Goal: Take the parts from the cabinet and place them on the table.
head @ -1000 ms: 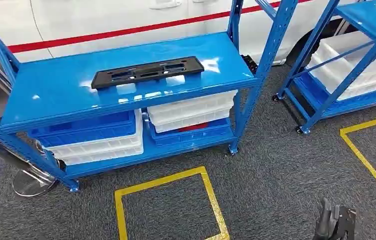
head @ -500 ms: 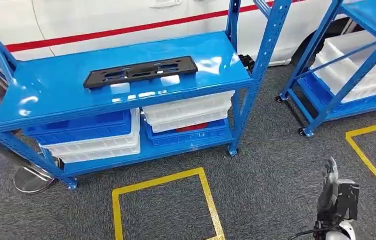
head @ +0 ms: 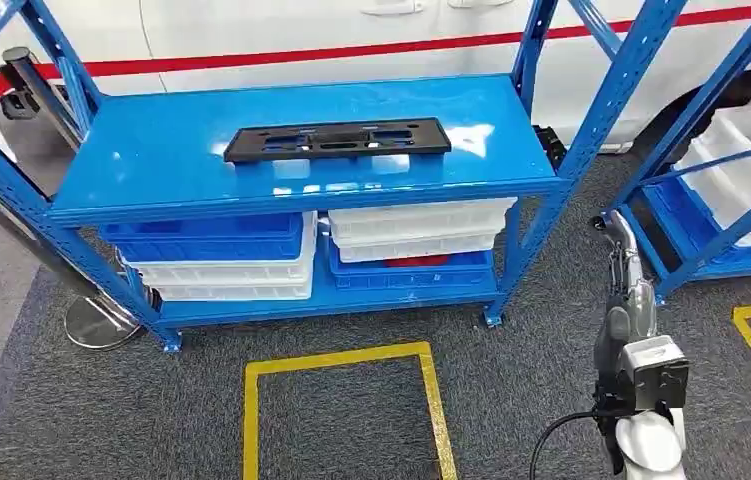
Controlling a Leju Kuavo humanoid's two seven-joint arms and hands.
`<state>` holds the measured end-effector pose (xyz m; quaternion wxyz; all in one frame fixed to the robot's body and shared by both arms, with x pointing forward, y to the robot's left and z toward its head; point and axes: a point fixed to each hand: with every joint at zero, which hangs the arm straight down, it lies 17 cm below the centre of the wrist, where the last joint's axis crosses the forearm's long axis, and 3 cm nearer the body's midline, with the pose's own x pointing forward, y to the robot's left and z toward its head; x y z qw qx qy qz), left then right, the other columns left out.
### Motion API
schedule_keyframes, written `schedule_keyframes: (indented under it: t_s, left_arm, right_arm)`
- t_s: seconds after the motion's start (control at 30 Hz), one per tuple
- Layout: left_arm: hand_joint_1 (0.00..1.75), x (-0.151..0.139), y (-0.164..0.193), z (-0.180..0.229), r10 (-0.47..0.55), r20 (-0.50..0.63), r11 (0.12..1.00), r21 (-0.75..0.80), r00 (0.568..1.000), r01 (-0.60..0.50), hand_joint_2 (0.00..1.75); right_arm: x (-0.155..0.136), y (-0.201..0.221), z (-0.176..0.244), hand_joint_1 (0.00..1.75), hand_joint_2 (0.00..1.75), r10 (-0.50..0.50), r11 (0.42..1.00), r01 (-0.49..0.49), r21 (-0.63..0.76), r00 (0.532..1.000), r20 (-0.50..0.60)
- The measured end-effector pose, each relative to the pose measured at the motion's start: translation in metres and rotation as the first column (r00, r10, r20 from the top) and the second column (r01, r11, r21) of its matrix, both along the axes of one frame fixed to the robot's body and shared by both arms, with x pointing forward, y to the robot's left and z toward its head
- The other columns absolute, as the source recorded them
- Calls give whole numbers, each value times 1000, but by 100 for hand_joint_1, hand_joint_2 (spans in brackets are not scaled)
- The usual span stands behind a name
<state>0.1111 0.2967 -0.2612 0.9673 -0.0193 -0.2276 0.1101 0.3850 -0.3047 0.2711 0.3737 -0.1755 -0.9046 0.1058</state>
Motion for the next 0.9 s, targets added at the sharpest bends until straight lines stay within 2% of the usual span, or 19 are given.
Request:
schedule_keyframes:
  t_s: [0.17, 0.3, 0.47, 0.7, 0.9]
  left_arm:
    - [0, 0, 1, 1, 26, 8, 1000, -9, 1000, -26, 0]
    - [0, 3, 0, 2, 54, 22, 998, -24, 998, -53, 0]
    - [0, 3, -4, 4, 83, 38, 996, -47, 996, -81, 0]
    - [0, 7, -5, 5, 94, 48, 994, -52, 994, -92, 0]
    - [0, 7, -10, 5, 89, 51, 994, -62, 995, -86, 0]
  right_arm:
    - [-15, 28, 30, 0, 0, 63, 998, -60, -35, 993, 95]
    - [-35, 61, 58, 0, 0, 141, 989, -129, -73, 971, 194]
    - [-63, 89, 81, 0, 0, 196, 979, -167, -120, 936, 292]
    - [-80, 102, 93, 0, 0, 233, 971, -200, -131, 912, 337]
    - [-83, 102, 91, 0, 0, 236, 970, -201, -135, 912, 337]
